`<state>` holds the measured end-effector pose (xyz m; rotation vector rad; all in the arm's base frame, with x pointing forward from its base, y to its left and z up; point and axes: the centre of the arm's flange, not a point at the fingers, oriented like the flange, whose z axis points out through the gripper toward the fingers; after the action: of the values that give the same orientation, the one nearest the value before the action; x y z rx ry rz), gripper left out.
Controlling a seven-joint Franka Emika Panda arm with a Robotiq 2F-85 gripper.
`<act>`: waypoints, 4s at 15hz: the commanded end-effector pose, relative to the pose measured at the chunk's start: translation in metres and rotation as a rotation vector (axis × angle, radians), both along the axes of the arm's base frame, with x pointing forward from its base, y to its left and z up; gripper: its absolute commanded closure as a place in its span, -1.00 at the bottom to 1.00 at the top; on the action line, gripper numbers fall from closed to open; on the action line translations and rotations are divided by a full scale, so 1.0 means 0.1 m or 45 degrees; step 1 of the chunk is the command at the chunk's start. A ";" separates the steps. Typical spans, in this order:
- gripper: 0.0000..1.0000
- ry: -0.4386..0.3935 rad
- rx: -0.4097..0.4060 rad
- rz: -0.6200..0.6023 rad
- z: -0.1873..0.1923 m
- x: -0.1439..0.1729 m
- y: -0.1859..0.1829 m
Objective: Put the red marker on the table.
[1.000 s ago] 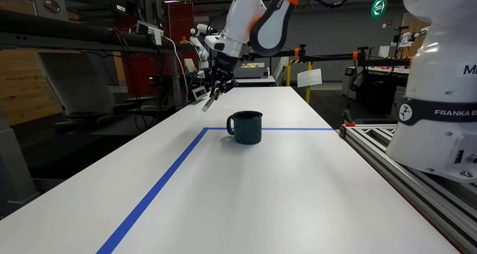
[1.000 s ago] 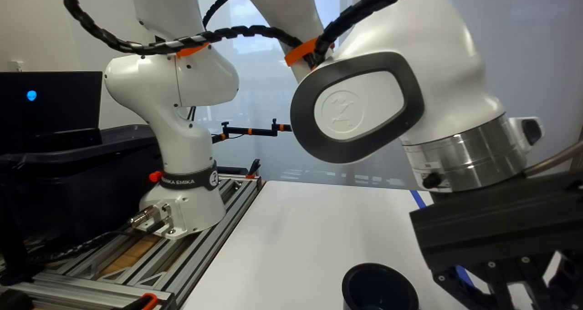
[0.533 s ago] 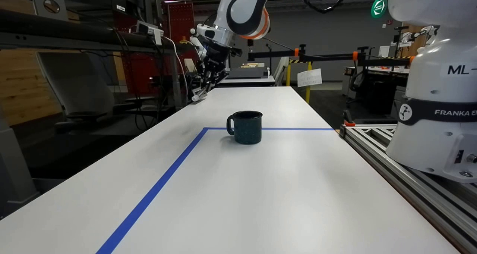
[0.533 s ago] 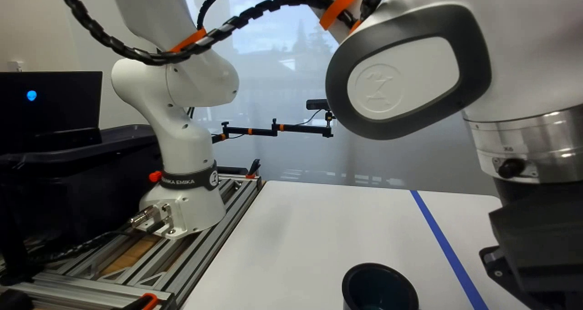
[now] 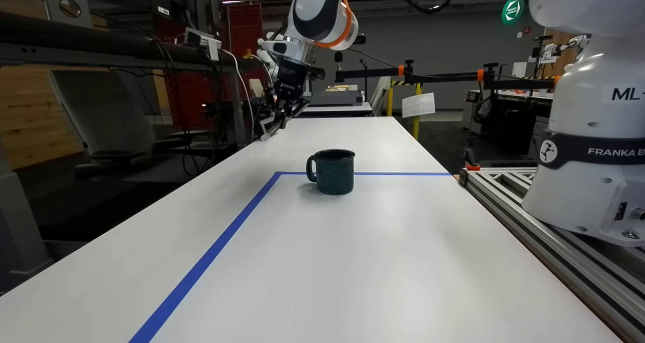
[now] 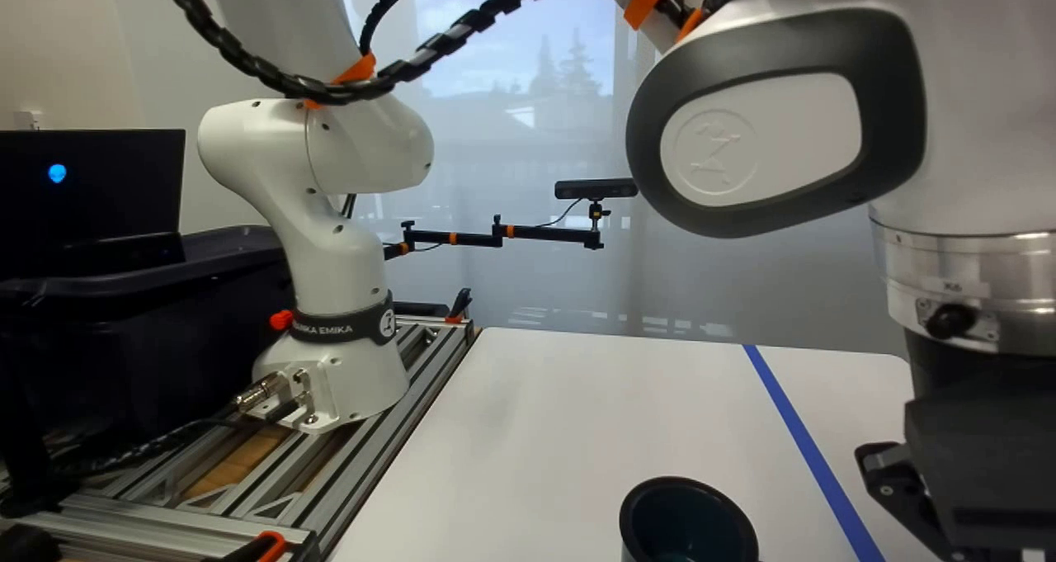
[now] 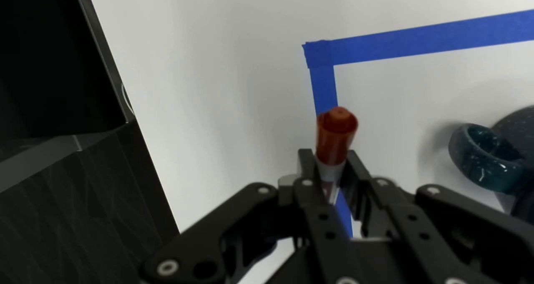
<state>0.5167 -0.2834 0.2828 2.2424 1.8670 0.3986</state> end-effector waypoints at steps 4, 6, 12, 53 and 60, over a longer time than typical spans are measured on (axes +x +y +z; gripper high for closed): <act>0.90 0.092 -0.003 0.009 -0.23 0.12 0.04; 0.90 0.116 -0.009 0.004 -0.33 0.15 0.06; 0.90 0.166 -0.011 0.021 -0.61 0.21 0.16; -1.00 0.281 -0.347 -0.859 0.99 0.60 1.82; -1.00 0.266 -0.343 -0.913 1.02 0.59 1.83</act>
<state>0.5761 -0.1002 0.3851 2.6102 0.9780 -0.1988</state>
